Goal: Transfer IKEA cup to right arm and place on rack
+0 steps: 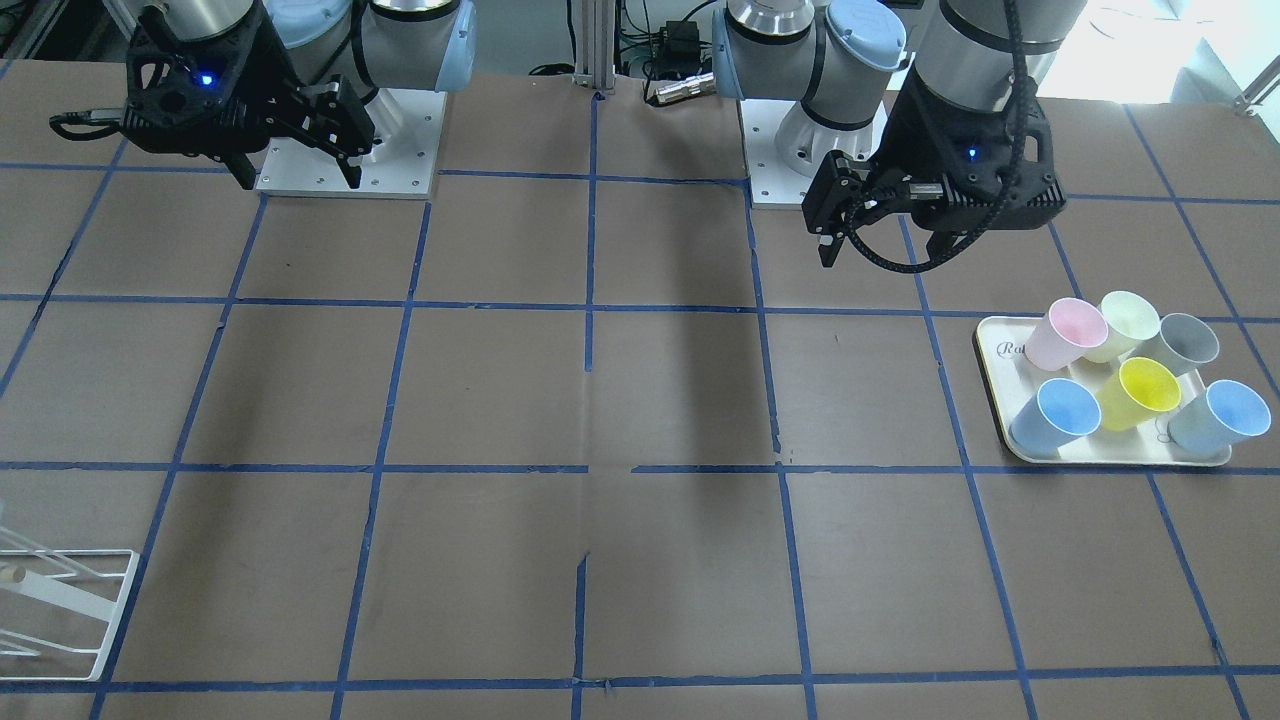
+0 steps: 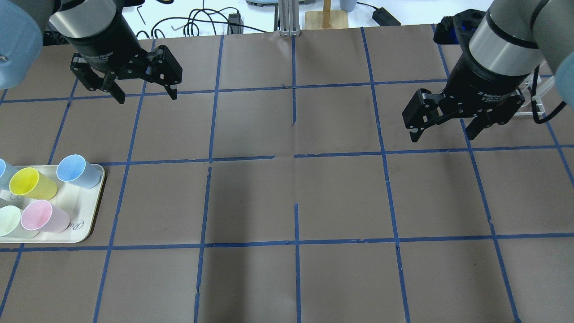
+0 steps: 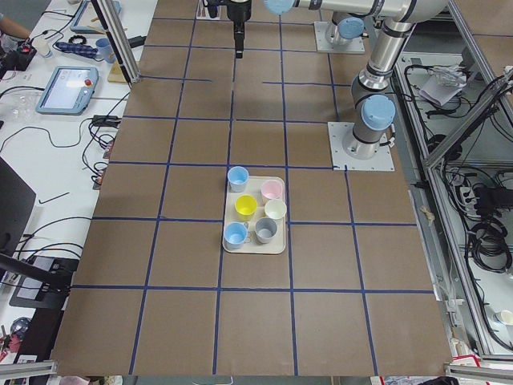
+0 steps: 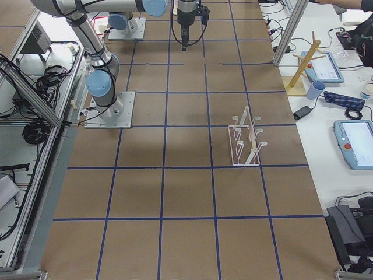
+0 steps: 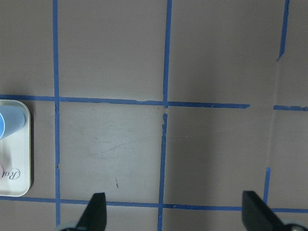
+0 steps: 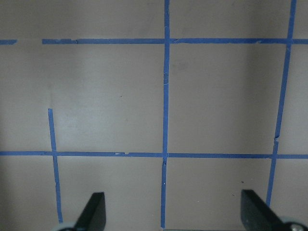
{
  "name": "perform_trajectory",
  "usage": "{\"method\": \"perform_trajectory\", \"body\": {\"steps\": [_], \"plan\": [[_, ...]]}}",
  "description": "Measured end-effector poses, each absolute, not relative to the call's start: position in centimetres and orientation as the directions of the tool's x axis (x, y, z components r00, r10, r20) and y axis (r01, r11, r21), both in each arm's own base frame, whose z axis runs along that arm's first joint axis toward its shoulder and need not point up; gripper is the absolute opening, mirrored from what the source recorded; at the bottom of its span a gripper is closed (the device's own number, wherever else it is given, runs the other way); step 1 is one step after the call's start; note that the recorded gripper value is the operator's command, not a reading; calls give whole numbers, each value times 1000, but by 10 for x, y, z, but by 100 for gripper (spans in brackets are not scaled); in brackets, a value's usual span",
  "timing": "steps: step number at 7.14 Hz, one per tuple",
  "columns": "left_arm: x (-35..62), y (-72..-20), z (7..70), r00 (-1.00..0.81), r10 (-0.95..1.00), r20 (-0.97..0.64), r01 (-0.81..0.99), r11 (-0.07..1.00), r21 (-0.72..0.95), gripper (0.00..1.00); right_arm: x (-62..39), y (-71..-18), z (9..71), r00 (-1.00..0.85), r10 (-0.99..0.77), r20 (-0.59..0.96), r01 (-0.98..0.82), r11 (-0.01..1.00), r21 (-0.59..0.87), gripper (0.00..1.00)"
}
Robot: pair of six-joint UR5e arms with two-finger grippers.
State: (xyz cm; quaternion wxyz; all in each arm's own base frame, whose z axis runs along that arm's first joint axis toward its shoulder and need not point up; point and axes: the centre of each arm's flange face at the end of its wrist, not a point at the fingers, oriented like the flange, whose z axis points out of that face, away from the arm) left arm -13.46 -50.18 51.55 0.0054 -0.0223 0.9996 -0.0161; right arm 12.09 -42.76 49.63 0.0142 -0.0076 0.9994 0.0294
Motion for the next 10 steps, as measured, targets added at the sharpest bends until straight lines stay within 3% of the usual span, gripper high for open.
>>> {"method": "perform_trajectory", "body": {"steps": [8,10], "plan": [[-124,-493,518,-999,-50,-16,-50,999,-17,100,116,-433,497,-998,10,-55,8,999,42,100],[-122,-497,516,-999,-49,-13,-49,999,-22,100,120,-437,500,-984,25,-177,20,999,28,100]]}}
